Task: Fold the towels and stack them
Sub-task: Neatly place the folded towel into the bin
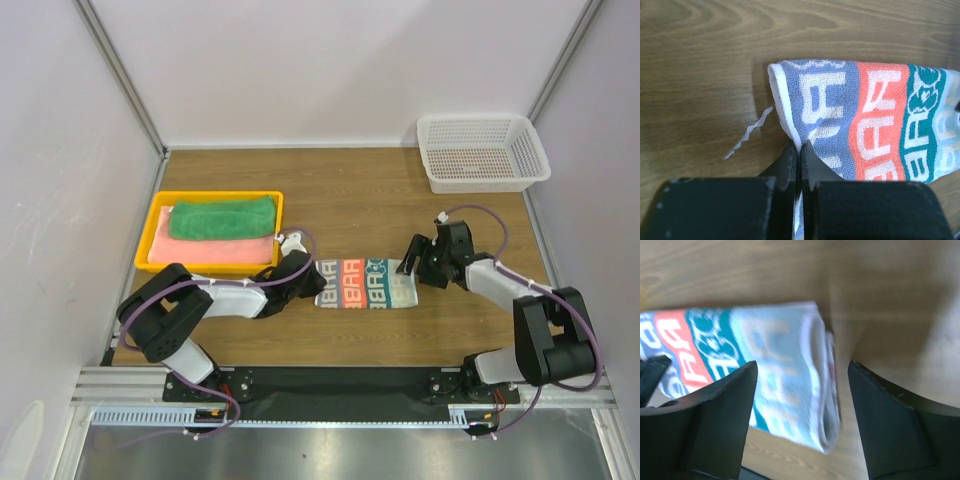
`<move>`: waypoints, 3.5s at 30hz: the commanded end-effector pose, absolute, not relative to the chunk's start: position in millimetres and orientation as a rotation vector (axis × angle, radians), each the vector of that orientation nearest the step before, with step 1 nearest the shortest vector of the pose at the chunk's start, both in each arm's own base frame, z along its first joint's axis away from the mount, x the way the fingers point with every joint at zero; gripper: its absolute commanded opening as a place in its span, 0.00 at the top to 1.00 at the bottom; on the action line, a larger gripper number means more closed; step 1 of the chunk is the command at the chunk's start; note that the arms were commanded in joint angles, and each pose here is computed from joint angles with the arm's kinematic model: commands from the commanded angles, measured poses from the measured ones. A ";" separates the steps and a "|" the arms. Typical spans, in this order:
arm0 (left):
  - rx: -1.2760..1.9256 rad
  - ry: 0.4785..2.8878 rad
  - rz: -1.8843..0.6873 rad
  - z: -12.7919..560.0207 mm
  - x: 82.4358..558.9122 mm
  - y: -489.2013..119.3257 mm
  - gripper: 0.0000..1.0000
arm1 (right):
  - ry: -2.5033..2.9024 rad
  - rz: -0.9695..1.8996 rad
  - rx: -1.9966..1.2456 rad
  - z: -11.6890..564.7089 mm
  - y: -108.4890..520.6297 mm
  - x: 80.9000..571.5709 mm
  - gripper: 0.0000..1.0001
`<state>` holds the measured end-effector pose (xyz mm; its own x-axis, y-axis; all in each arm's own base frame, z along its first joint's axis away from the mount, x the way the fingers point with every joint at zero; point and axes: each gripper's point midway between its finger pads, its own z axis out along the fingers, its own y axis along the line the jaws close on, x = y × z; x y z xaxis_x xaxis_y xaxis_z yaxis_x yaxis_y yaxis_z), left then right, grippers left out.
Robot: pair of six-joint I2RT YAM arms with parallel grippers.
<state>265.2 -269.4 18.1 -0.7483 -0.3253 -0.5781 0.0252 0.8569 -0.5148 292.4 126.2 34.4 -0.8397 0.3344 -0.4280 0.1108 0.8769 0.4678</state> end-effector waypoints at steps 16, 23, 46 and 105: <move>-0.044 2.450 -0.397 -7.6 260.3 -239.9 1.00 | 2.535 0.544 0.532 14.6 110.5 228.2 0.23; -0.037 2.432 -0.373 -1.9 264.4 -237.5 1.00 | 2.559 0.555 0.516 0.4 119.3 238.0 0.30; -0.050 2.359 -0.372 25.7 293.1 -242.0 1.00 | 2.529 0.541 0.393 29.8 148.1 268.2 1.00; -0.776 2.108 0.362 117.7 423.7 201.7 1.00 | 2.302 0.924 -0.049 108.9 454.0 488.9 1.00</move>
<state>426.0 131.7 99.8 -0.5707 -0.4222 -0.7043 -0.4794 0.8677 -0.1317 449.4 501.7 123.7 -0.8248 0.1644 -0.5411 -0.3297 0.6375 0.6963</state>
